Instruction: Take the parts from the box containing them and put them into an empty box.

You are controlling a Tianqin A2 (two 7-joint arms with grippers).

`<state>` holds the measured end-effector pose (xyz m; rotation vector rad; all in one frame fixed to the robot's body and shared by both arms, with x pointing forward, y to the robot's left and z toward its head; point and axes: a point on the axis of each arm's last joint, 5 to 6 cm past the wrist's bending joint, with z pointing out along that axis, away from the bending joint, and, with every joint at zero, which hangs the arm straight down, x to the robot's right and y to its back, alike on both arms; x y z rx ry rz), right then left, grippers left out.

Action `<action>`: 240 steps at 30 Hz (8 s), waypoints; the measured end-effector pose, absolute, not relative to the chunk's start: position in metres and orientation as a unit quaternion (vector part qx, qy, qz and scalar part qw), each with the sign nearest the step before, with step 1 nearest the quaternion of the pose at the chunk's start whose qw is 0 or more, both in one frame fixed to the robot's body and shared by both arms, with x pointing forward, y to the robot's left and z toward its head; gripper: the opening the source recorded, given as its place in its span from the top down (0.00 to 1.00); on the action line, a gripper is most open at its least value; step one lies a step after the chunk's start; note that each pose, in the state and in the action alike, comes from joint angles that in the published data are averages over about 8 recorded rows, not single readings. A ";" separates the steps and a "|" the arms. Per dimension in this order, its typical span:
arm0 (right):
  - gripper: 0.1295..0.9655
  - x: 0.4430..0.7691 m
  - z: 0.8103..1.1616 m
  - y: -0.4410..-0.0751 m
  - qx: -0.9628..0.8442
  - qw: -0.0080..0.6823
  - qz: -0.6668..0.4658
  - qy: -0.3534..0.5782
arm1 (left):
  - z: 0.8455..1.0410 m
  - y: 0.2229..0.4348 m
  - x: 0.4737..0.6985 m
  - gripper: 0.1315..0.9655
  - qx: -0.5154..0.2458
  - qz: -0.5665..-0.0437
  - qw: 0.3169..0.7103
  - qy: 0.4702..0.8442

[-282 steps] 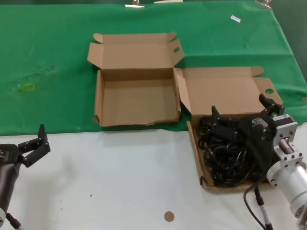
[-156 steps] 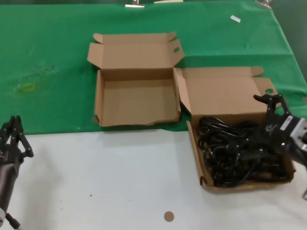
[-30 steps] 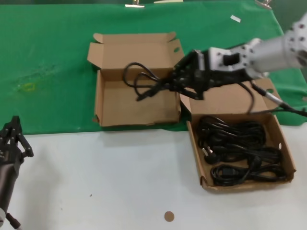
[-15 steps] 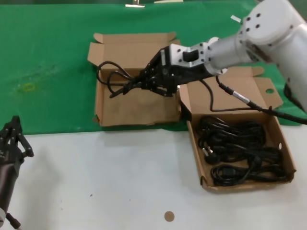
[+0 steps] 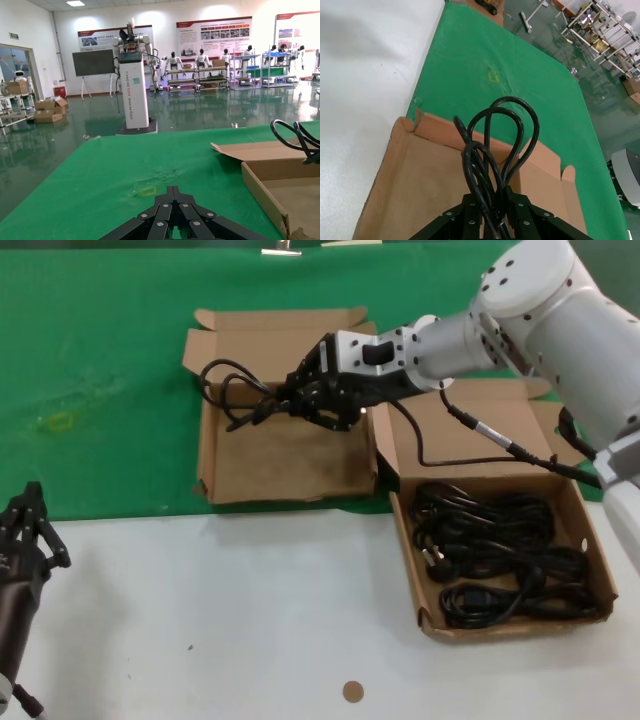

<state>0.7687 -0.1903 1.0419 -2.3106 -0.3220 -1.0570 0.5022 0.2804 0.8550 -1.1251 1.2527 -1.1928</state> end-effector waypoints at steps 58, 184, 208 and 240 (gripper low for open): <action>0.01 0.698 0.896 -0.206 -0.753 0.426 -0.474 0.165 | 0.855 0.280 0.502 0.39 -0.468 -0.496 0.513 0.521; 0.00 0.521 0.853 -0.276 -0.537 0.494 -0.512 0.454 | 0.855 0.280 0.502 0.00 -0.468 -0.496 0.513 0.521; 0.00 0.521 0.853 -0.276 -0.537 0.494 -0.512 0.454 | 0.855 0.280 0.502 0.00 -0.468 -0.496 0.513 0.521; 0.00 0.521 0.853 -0.276 -0.537 0.494 -0.512 0.454 | 0.855 0.280 0.502 0.00 -0.468 -0.496 0.513 0.521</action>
